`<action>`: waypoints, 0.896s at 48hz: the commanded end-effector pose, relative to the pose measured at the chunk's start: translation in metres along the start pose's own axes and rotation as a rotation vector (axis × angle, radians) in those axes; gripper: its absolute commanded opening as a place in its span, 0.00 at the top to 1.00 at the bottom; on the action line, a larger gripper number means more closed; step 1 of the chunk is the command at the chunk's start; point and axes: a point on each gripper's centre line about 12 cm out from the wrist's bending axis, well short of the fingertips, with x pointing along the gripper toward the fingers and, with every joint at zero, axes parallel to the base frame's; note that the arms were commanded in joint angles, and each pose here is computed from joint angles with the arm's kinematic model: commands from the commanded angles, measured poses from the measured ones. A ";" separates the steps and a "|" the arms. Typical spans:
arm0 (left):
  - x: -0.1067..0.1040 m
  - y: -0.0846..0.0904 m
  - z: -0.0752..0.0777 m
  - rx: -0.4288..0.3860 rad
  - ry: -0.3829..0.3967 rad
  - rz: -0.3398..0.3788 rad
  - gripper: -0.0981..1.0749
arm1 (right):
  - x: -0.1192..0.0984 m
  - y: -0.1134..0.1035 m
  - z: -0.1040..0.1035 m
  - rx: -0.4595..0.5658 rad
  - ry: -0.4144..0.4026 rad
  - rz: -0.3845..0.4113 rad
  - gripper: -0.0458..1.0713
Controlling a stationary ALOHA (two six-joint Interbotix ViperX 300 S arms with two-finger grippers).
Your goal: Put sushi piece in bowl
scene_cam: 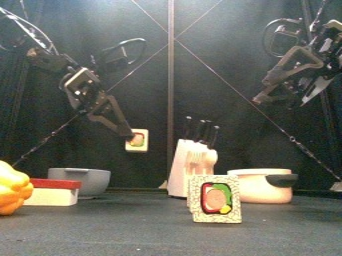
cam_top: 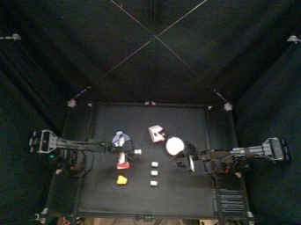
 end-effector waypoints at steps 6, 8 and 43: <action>-0.035 0.025 -0.016 -0.078 -0.086 0.098 0.49 | 0.004 0.004 0.010 -0.012 -0.024 0.016 0.23; -0.040 0.028 -0.019 -0.093 -0.098 0.116 0.49 | 0.005 0.003 0.009 -0.012 -0.018 0.013 0.23; -0.045 0.043 -0.047 -0.252 -0.098 0.191 0.13 | 0.009 0.001 0.008 -0.011 -0.004 0.005 0.23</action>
